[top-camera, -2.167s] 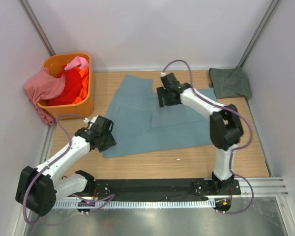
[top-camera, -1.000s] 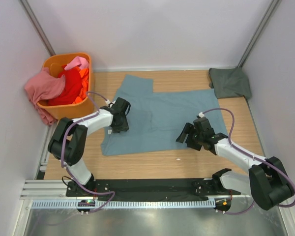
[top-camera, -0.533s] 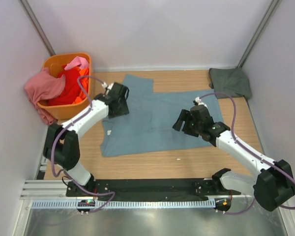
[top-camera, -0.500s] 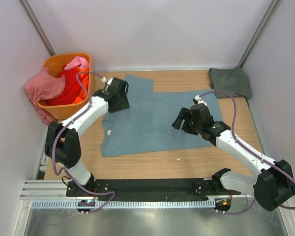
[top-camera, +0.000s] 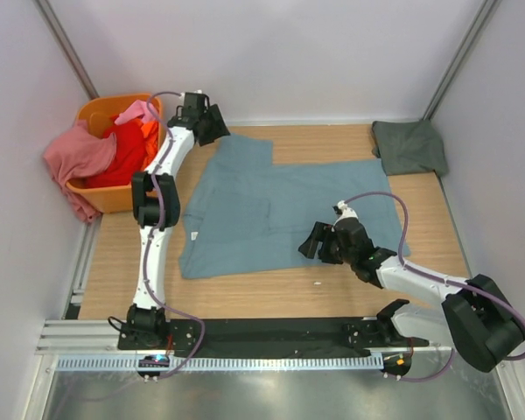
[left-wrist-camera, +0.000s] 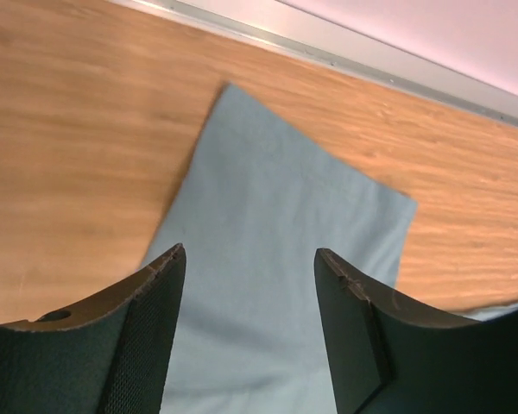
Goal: Fold and stack the t-shirts
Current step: Fold the tshirt
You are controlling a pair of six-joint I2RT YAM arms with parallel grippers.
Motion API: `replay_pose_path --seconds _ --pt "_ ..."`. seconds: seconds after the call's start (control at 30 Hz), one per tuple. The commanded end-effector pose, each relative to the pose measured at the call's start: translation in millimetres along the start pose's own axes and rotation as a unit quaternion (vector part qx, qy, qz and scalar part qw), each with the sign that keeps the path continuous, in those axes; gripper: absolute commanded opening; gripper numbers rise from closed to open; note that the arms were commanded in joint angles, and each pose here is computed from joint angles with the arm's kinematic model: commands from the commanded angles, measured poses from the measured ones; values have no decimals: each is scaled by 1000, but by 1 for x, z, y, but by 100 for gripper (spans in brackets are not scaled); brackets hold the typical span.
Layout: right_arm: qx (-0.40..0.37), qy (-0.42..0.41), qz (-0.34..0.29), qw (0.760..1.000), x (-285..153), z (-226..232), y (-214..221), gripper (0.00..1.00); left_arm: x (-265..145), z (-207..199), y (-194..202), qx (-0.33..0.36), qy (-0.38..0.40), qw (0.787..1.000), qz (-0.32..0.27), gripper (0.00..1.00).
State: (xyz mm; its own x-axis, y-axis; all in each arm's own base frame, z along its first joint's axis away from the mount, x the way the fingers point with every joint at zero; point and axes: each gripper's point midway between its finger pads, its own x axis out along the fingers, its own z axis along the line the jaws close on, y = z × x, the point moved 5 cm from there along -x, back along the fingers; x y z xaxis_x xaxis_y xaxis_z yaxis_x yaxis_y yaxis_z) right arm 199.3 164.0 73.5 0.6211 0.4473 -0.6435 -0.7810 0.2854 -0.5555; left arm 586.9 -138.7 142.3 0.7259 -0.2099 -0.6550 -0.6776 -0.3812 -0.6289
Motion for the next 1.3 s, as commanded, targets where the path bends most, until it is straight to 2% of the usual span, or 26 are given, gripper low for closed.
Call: replay_pose_path --seconds 0.0,0.13,0.27,0.47,0.57,0.63,0.67,0.73,0.77,0.83,0.87,0.9,0.93,1.0,1.03,1.07,1.17,1.23,1.27 --pt "-13 -61 -38 997 6 19 -11 75 8 -3 -28 -6 80 997 -8 63" --pt "-19 -64 -24 997 12 19 -7 75 38 17 -22 -32 77 996 -14 68" --pt "-18 -64 -21 998 16 19 -7 75 61 25 -2 -47 84 995 10 70" --pt "-17 -59 -10 998 21 18 -4 75 78 17 23 -58 116 991 44 70" --pt "-18 -59 -9 998 22 18 -4 75 84 12 32 -64 132 988 56 66" --pt "-18 -60 -11 998 22 18 -5 75 91 13 39 -73 133 987 60 59" --pt "-19 -61 -11 998 22 18 -4 75 93 14 39 -77 132 987 59 49" --pt "-20 -67 -17 997 19 20 -6 75 96 13 37 -84 136 986 51 35" --pt "-22 -65 -15 998 18 19 -5 75 97 11 34 -88 142 985 43 21" --pt "-26 -71 -23 997 12 25 -12 75 93 6 27 -88 149 984 35 5" --pt "-26 -73 -27 997 8 33 -21 75 89 3 23 -84 153 984 31 0" --pt "-32 -76 -34 996 3 40 -29 75 84 0 18 -80 157 984 26 0" --pt "-44 -97 -69 992 -9 65 -60 77 73 -6 8 -73 161 984 17 0" --pt "-61 -47 -71 994 -21 68 -79 78 57 -12 -4 -58 161 985 5 0" --pt "-81 -34 -80 993 -27 73 -94 82 51 -12 -5 -54 157 986 5 0" --pt "-80 9 -106 991 -37 78 -127 83 28 -24 -22 -45 166 985 -12 0" --pt "-73 53 -126 988 -43 74 -181 84 -13 -39 -40 -26 176 984 -26 0" --pt "-67 64 -151 984 -51 75 -219 85 -27 -41 -36 -12 175 984 -20 0" --pt "-62 75 -141 985 -48 68 -227 85 -35 -42 -34 -6 173 985 -14 0"
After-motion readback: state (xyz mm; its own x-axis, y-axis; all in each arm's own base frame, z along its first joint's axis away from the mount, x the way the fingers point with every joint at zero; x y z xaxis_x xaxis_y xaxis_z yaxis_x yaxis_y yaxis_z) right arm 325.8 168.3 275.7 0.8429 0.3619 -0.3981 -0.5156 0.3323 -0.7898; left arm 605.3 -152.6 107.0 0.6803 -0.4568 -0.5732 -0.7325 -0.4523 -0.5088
